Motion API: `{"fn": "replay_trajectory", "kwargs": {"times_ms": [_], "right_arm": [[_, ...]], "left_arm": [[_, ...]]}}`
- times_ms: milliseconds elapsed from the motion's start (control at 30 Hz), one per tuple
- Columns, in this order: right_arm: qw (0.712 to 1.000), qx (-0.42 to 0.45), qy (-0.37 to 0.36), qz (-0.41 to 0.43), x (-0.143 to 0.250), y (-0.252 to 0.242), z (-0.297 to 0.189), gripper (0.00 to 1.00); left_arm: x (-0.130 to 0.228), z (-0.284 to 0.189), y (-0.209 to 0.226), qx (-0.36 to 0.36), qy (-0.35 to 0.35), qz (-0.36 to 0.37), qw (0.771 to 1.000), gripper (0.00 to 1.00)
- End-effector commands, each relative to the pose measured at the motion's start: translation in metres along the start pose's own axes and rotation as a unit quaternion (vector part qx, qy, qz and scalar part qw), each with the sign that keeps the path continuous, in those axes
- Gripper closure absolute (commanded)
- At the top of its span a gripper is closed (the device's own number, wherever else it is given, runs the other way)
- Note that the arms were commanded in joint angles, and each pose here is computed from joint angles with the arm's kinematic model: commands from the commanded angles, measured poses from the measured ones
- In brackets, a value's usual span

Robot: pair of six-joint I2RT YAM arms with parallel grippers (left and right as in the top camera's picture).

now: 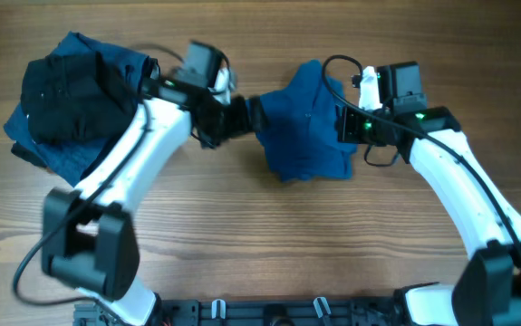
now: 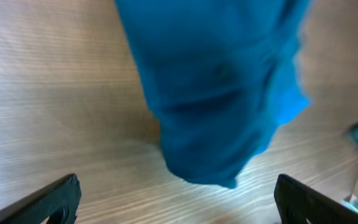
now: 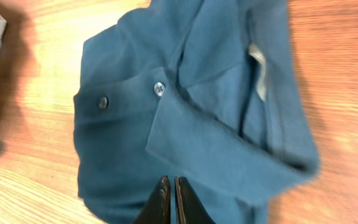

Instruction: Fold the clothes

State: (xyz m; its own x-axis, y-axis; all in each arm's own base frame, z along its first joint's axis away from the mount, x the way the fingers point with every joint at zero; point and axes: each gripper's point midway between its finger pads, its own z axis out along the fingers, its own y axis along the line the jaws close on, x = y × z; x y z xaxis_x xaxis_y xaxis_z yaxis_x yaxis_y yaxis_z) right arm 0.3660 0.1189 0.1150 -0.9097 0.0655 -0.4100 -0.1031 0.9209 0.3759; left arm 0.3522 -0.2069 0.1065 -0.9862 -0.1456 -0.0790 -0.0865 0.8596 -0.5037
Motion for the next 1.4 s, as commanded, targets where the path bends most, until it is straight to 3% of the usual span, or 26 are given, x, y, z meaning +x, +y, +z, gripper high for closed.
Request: {"fn": "replay_trajectory", "kwargs": {"times_ms": [0,133,267,500,533,633,667,700,733,867,967,1100,1167,1233,1300,1367], "right_arm": [[0.998,-0.015,0.056,0.017,0.019,-0.007,0.041,0.96],[0.992,0.000,0.109,0.066,0.043,-0.026,0.082,0.96],[0.980,-0.013,0.161,0.114,0.068,-0.028,0.103,0.96],[0.977,-0.015,0.168,0.131,0.072,-0.027,0.106,0.96],[0.977,-0.018,0.169,0.131,0.072,-0.026,0.105,0.96],[0.975,-0.020,0.184,0.122,0.079,-0.025,0.100,0.96],[0.976,-0.020,0.185,0.114,0.079,-0.024,0.097,0.96],[0.977,-0.022,0.183,0.106,0.077,-0.023,0.092,0.96],[0.981,-0.024,0.166,0.098,0.068,-0.018,0.078,0.96],[0.994,-0.047,0.079,0.066,0.029,0.006,0.025,0.96],[0.997,-0.073,-0.028,0.024,-0.007,0.033,-0.035,0.96],[0.989,-0.097,-0.112,0.008,-0.028,0.054,-0.084,0.96],[0.986,-0.105,-0.129,0.017,-0.032,0.060,-0.097,0.96],[0.986,-0.111,-0.126,0.019,-0.029,0.062,-0.098,0.96],[0.988,-0.108,-0.106,0.026,-0.020,0.059,-0.096,0.96],[0.990,-0.107,-0.091,0.031,-0.013,0.059,-0.094,0.96]], "left_arm": [[0.020,0.042,0.013,0.009,0.047,-0.115,0.992,0.00],[0.021,0.072,-0.007,0.084,0.070,-0.115,0.987,0.00],[0.026,0.098,-0.013,0.090,0.082,-0.138,0.983,0.00],[0.038,0.146,-0.021,0.108,0.107,-0.132,0.980,0.00],[0.037,0.152,-0.016,0.100,0.101,-0.133,0.981,0.09],[0.028,0.152,-0.015,0.101,0.081,-0.108,0.986,0.70],[0.025,0.148,-0.017,0.107,0.075,-0.086,0.988,0.83],[0.022,0.144,-0.018,0.111,0.067,-0.066,0.989,0.89],[0.015,0.133,-0.022,0.115,0.049,-0.029,0.992,0.96],[-0.014,0.085,-0.029,0.111,-0.027,0.051,0.992,0.96],[-0.051,-0.004,-0.048,0.132,-0.115,0.123,0.977,0.96],[-0.096,-0.132,-0.046,0.115,-0.246,0.207,0.940,0.96],[-0.117,-0.187,-0.022,0.083,-0.304,0.223,0.922,0.96],[-0.135,-0.229,0.030,0.021,-0.340,0.224,0.913,0.96],[-0.144,-0.254,0.113,-0.056,-0.352,0.161,0.920,0.96],[-0.143,-0.260,0.160,-0.080,-0.345,0.123,0.927,0.96]]}}
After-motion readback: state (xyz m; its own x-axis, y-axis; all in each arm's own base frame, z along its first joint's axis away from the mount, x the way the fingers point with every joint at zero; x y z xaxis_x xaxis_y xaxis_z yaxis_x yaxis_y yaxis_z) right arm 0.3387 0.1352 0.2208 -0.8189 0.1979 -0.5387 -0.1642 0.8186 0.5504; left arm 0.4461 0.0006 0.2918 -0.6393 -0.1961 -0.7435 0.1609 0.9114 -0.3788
